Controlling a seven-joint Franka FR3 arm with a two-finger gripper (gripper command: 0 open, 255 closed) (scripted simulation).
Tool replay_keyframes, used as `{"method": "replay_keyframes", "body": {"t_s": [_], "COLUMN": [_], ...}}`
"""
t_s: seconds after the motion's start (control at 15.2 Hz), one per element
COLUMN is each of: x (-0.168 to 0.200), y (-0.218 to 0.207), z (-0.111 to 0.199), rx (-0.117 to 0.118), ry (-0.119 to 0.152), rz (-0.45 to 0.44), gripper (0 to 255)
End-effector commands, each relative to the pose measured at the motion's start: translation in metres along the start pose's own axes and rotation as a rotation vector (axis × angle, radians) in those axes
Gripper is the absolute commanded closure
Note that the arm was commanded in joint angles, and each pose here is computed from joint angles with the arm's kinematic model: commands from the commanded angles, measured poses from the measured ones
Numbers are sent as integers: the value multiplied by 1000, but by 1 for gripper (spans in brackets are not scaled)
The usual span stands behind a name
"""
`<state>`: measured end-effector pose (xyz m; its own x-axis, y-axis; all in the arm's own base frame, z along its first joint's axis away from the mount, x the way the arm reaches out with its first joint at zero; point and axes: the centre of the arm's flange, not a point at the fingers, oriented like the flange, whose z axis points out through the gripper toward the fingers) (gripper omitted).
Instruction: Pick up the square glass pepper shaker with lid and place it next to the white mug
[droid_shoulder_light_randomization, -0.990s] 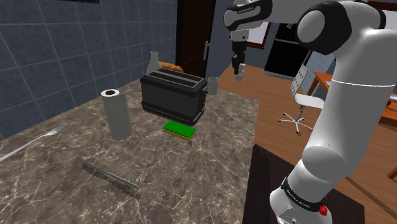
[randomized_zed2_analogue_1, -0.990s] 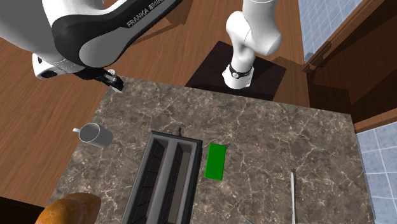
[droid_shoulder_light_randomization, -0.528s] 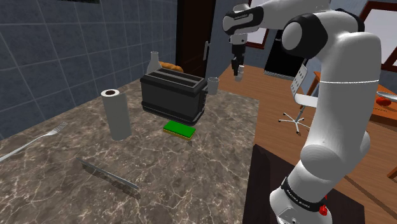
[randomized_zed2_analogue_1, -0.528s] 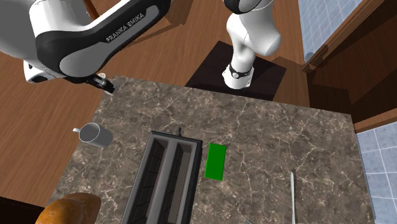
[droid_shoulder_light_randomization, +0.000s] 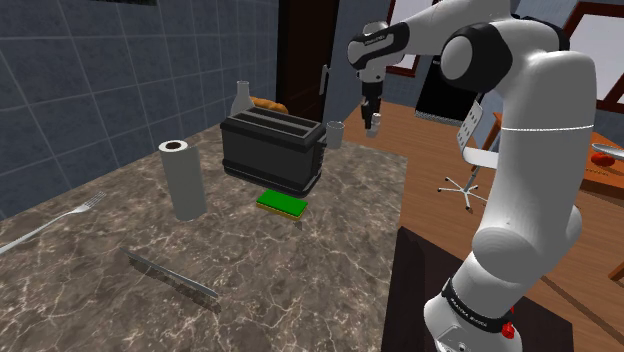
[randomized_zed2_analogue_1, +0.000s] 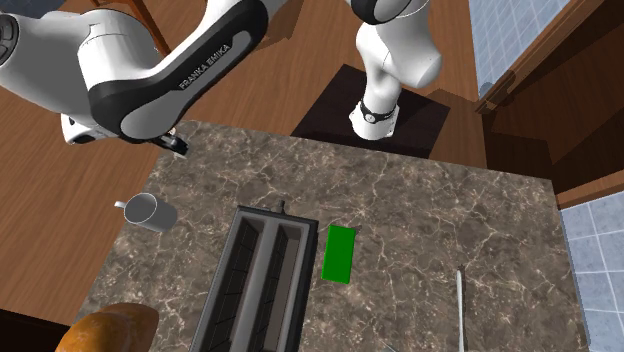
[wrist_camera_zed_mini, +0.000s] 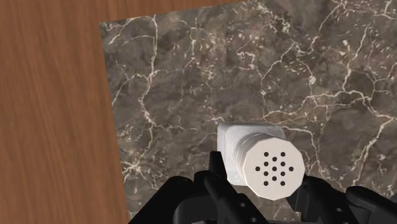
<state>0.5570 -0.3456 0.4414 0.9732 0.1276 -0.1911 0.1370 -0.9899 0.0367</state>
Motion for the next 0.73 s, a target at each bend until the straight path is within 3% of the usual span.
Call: {"method": "replay_keyframes", "body": {"t_s": [0.0,0.66], "x": [2,13], "y": [0,-2], "z": [10,62], "rx": [0,0], "ry": [0,0], "rz": [0,0], "gripper": [255,255]}}
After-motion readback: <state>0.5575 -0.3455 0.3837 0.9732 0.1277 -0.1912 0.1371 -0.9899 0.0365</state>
